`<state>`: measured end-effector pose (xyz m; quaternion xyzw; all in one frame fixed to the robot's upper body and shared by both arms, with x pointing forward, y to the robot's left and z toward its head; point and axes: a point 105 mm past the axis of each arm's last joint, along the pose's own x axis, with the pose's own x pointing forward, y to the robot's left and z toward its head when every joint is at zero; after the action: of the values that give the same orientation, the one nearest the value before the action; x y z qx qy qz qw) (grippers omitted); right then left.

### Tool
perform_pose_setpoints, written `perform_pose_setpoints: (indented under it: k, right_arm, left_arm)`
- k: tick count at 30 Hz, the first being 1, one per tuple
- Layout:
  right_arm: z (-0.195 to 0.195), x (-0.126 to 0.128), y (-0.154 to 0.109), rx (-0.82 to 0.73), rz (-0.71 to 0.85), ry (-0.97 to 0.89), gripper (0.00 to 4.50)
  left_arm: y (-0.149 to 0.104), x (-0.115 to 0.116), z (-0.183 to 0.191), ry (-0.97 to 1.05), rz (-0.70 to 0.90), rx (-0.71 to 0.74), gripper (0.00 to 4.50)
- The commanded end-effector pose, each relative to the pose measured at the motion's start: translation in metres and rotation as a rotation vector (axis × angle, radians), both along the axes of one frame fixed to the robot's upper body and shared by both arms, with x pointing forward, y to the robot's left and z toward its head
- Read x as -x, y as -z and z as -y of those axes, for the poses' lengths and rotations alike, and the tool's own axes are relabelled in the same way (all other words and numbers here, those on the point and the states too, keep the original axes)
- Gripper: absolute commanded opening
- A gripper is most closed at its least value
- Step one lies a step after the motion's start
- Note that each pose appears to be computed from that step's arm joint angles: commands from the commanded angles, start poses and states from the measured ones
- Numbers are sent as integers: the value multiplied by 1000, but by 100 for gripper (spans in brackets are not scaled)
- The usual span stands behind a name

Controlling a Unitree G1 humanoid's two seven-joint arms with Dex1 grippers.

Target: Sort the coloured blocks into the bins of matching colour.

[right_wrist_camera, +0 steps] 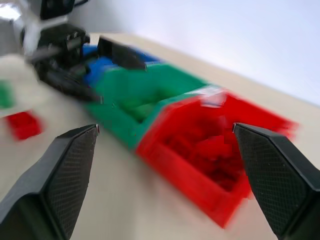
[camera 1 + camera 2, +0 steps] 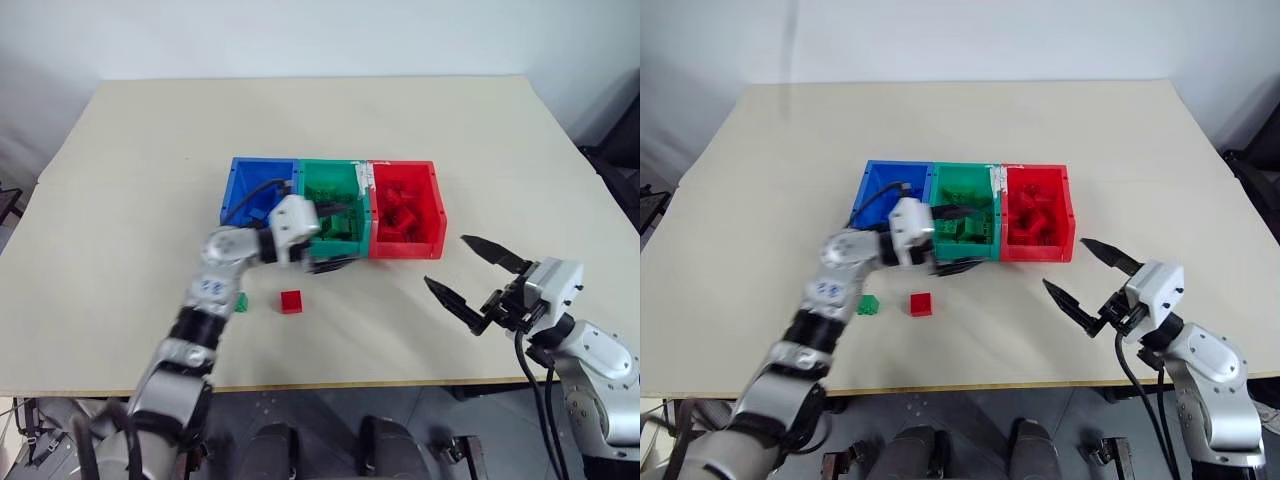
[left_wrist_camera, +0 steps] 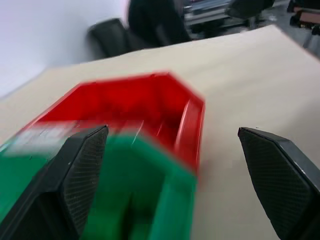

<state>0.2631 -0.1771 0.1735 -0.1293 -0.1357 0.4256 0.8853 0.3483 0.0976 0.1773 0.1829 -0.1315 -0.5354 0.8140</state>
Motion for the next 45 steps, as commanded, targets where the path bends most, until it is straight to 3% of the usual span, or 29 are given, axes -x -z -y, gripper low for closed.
perform_pose_setpoints:
  k: [1,9,13,16,22,32,37,40,45]
  right_arm:
    - [-10,3,0,67,-19,-160,450]
    - [-18,2,12,237,-78,-406,450]
    - [-12,-7,12,254,-75,-408,450]
    - [-6,-8,15,268,-88,-402,450]
    - [1,-5,20,263,-117,-371,450]
    - [6,12,31,291,-233,-342,450]
    - [2,19,27,271,-229,-306,450]
    - [2,24,25,262,-231,-279,450]
    - [4,28,26,250,-232,-245,450]
  left_arm:
    - [-17,22,-32,-52,53,22,442]
    - [15,78,-104,-231,-70,-58,442]
    - [19,89,-139,-331,-100,-55,442]
    - [16,92,-146,-340,-115,-50,446]
    - [13,89,-121,-247,-148,-102,446]
    - [49,55,-26,-75,-248,-346,446]
    - [59,49,-13,-52,-274,-413,446]
    - [68,48,-12,-31,-303,-482,385]
    - [68,43,-10,-24,-280,-512,230]
